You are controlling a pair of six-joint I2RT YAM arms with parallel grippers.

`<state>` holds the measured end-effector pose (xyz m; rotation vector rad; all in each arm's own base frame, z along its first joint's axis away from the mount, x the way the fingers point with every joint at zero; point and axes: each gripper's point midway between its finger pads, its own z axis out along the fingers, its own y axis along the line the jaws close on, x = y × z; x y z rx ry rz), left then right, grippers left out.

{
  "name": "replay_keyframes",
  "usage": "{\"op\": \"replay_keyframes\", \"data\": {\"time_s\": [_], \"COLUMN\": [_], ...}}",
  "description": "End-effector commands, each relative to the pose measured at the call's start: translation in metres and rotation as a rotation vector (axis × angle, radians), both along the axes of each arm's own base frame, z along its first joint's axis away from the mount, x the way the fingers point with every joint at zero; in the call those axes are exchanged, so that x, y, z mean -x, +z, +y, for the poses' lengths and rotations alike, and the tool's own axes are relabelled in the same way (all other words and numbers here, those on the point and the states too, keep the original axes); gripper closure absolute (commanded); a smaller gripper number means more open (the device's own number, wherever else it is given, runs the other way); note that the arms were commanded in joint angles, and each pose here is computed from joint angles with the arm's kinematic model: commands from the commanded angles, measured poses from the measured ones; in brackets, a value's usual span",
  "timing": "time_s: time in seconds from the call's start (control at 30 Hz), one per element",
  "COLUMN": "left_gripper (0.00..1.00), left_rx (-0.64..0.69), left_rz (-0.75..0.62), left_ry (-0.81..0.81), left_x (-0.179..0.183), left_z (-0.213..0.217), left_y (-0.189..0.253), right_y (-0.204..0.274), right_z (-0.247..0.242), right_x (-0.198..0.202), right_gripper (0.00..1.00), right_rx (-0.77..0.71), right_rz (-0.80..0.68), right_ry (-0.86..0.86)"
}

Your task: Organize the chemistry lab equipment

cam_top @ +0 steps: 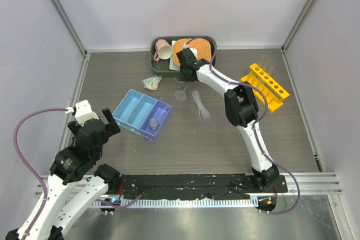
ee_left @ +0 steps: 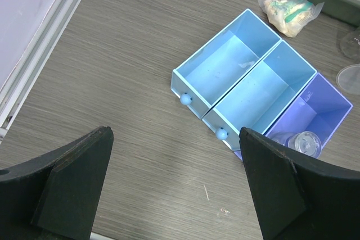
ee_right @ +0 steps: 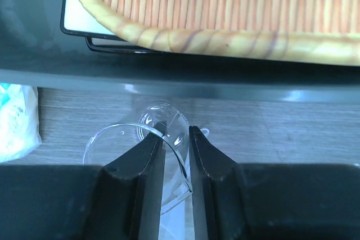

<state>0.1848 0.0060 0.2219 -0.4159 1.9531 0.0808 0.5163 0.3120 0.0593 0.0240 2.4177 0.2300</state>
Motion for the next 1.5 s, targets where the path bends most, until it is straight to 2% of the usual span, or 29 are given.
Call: {"op": "replay_keyframes", "data": {"time_s": [0.0,0.2,0.43,0.7,1.13,1.47], "left_gripper": [0.00,0.00,0.00,0.00,0.00,0.00], "left_rx": [0.017,0.016,0.016,0.021,0.024,0.025], "left_rz": [-0.040,-0.037,-0.032,-0.038,-0.042,-0.042], "left_ry": [-0.003,-0.002,-0.007,-0.013,-0.015,-0.020], "left_x": [-0.005,-0.005,-0.005,-0.005,-0.004,-0.005], "left_z": [-0.003,-0.002,-0.004,-0.005,-0.005,-0.005], "left_y": [0.014,0.013,0.013,0.013,0.014,0.014], "right_y": [0.095,0.152,0.188,0.172,0.111,0.077], "right_z": [0.006,0.015,0.045,0.070,0.092,0.098], "right_x": [0.005,0.035,0.093,0.150,0.182,0.190], "right_gripper": [0.99,0.99,0.99,0.99,0.99,0.99], "right_rx": [-0.027,0.042,0.092,0.135,0.174,0.169], "right_rz": [-0.170,-0.267,-0.301,-0.253,-0.164,-0.121], "right_ry": [0.025,0.076,0.204,0.314,0.378,0.402]}}
